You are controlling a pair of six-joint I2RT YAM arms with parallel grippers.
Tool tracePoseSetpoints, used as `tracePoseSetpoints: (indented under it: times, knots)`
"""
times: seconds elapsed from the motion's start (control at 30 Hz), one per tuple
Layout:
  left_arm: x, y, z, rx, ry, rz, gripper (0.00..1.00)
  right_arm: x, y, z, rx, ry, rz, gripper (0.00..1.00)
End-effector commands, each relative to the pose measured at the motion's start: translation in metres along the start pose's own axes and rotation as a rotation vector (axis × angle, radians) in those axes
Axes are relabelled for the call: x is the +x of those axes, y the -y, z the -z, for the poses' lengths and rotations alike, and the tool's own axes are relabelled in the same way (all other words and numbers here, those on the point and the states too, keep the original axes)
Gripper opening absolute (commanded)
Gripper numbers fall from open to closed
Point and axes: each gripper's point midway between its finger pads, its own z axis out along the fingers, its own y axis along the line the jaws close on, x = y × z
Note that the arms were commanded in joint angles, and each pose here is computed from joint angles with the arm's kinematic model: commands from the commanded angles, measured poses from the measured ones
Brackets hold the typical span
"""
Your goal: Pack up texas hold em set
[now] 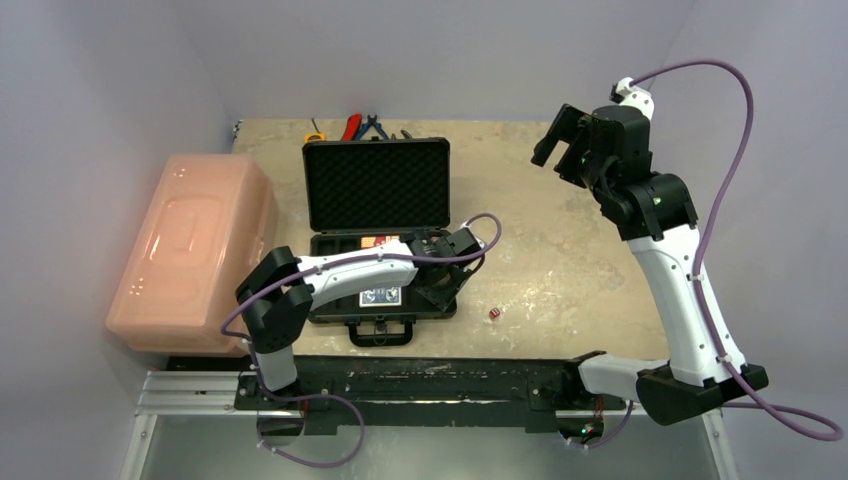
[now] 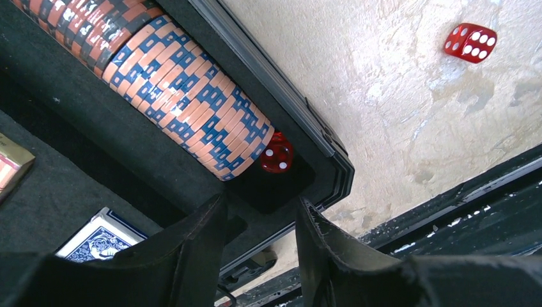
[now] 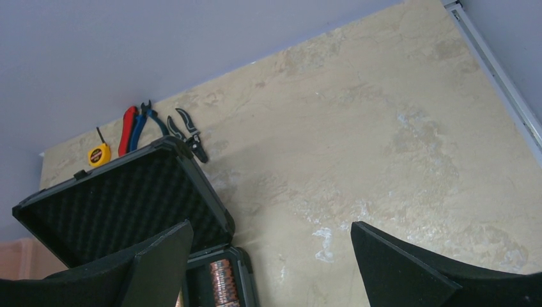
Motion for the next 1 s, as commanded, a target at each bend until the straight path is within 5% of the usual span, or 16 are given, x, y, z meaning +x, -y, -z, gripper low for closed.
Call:
tracePoseSetpoints:
  times: [0.0, 0.37, 0.83, 0.97]
  knots:
    - [-0.011, -0.001, 0.012, 0.010, 0.065, 0.018, 0.43, -0.009, -0.003, 0.004, -0.011, 0.028, -0.020, 0.99]
    - [-0.020, -0.022, 0.055, -0.020, 0.224, 0.026, 0.58, 0.001, 0.004, 0.001, 0.016, 0.001, -0.005, 0.99]
    - [0.003, -0.080, 0.127, -0.132, 0.455, 0.174, 0.96, 0.049, 0.022, -0.013, 0.061, -0.124, 0.044, 0.99]
    - [0.016, -0.098, 0.141, -0.138, 0.497, 0.228, 1.00, 0.066, 0.023, -0.019, 0.057, -0.173, 0.058, 0.99]
